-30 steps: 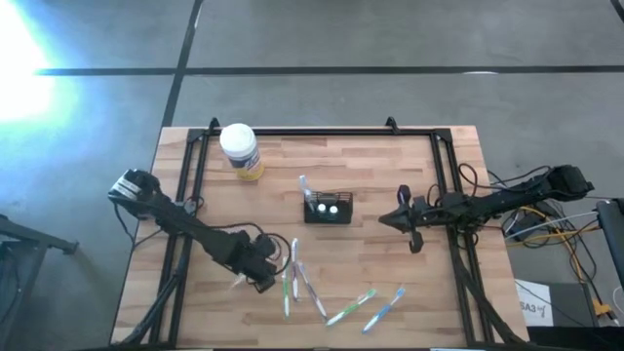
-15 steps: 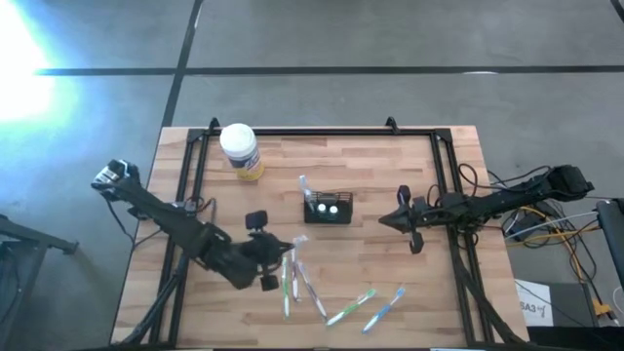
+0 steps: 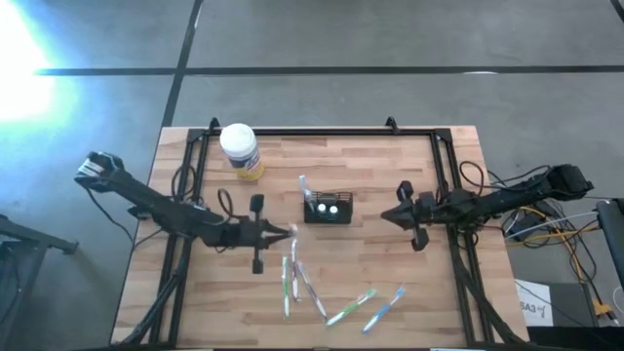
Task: Pick & Place toothbrushing station
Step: Put the orange toothbrush into the black mesh organizer
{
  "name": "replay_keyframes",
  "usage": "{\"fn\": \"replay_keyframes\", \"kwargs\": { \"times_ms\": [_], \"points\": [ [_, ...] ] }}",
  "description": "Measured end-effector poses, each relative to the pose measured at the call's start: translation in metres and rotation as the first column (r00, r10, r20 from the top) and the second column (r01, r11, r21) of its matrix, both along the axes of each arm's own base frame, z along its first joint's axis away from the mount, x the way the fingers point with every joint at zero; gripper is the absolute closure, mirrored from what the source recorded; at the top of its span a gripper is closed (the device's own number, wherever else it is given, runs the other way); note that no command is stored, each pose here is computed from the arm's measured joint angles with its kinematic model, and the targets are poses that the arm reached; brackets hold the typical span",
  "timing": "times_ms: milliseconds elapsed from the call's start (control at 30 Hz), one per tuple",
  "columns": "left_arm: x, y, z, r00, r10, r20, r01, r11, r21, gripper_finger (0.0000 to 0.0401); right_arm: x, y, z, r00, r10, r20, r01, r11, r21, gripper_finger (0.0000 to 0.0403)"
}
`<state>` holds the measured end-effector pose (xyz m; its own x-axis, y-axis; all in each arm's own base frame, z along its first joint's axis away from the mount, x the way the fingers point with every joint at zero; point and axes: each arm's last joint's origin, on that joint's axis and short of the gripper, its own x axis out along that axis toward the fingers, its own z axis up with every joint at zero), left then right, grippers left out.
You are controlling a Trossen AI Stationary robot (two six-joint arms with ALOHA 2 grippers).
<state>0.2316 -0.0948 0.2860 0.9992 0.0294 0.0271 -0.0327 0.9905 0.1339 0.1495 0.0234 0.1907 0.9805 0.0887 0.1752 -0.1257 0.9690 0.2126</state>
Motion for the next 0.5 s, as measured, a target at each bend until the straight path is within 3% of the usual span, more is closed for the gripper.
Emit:
{"fn": "replay_keyframes", "kwargs": {
  "times_ms": [133, 267, 500],
  "points": [
    [-0.004, 0.007, -0.027, 0.995, -0.01, 0.101, 0.017, 0.998, -0.065, 0.0401, 0.017, 0.009, 0.016, 1.0, 0.028, -0.005, -0.028, 0.999, -0.031, 0.039],
    [-0.001, 0.005, -0.041, 0.992, -0.011, 0.125, 0.022, 0.996, -0.09, 0.0401, 0.043, 0.021, 0.03, 0.999, 0.032, -0.022, -0.033, 0.996, -0.08, 0.0381],
    [0.024, -0.006, -0.042, 0.995, -0.013, 0.098, 0.021, 0.996, -0.084, 0.0401, 0.089, 0.041, 0.041, 0.991, 0.116, -0.067, -0.122, 0.987, -0.106, 0.0294]
  ]
}}
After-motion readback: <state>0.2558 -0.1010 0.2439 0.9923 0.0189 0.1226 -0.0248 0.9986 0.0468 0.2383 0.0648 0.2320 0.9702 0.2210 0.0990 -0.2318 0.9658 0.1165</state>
